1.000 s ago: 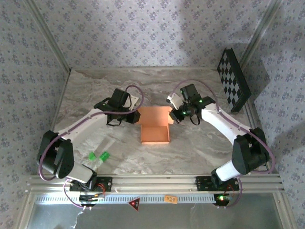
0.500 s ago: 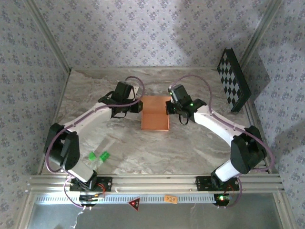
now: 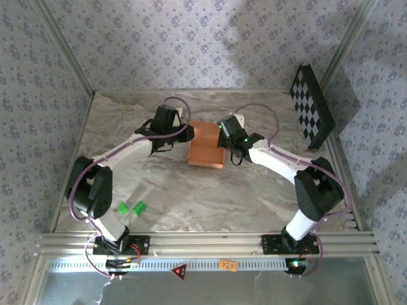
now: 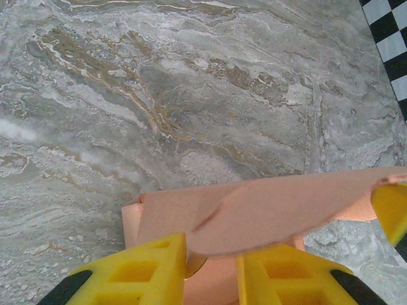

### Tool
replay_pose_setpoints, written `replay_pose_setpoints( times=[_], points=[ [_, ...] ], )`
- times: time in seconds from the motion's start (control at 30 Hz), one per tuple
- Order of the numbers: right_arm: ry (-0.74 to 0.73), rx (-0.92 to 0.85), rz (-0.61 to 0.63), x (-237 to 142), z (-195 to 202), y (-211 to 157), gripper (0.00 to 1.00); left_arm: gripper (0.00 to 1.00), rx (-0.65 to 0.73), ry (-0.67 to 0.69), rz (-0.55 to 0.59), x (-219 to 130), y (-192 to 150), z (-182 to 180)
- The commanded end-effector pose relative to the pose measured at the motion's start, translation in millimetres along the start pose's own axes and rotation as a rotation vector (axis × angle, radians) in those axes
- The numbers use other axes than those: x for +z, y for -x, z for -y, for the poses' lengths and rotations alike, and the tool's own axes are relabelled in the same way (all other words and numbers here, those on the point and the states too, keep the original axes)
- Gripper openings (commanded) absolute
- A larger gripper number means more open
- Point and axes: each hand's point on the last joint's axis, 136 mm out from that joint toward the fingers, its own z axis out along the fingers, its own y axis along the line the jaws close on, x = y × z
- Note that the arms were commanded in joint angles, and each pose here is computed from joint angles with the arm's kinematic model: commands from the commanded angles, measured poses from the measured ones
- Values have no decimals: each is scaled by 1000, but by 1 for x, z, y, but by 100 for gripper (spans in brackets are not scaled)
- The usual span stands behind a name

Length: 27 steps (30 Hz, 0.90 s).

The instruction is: Fold the paper box

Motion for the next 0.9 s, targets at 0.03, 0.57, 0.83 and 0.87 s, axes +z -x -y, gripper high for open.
replay_pose_setpoints(
  times=[0.03, 0.57, 0.83, 0.87],
  points=[
    [12, 38, 60, -2, -11, 12, 0, 28, -37, -61, 19, 2, -1, 7],
    [31, -22, 82, -12, -21, -14, 0, 29, -93, -96, -39, 2, -42, -4],
    [30, -48, 77, -13, -23, -30, 0, 31, -124, -153, -61, 2, -51, 3],
    [27, -52, 73, -13, -22, -32, 0, 31, -125, -156, -63, 1, -52, 3]
  ],
)
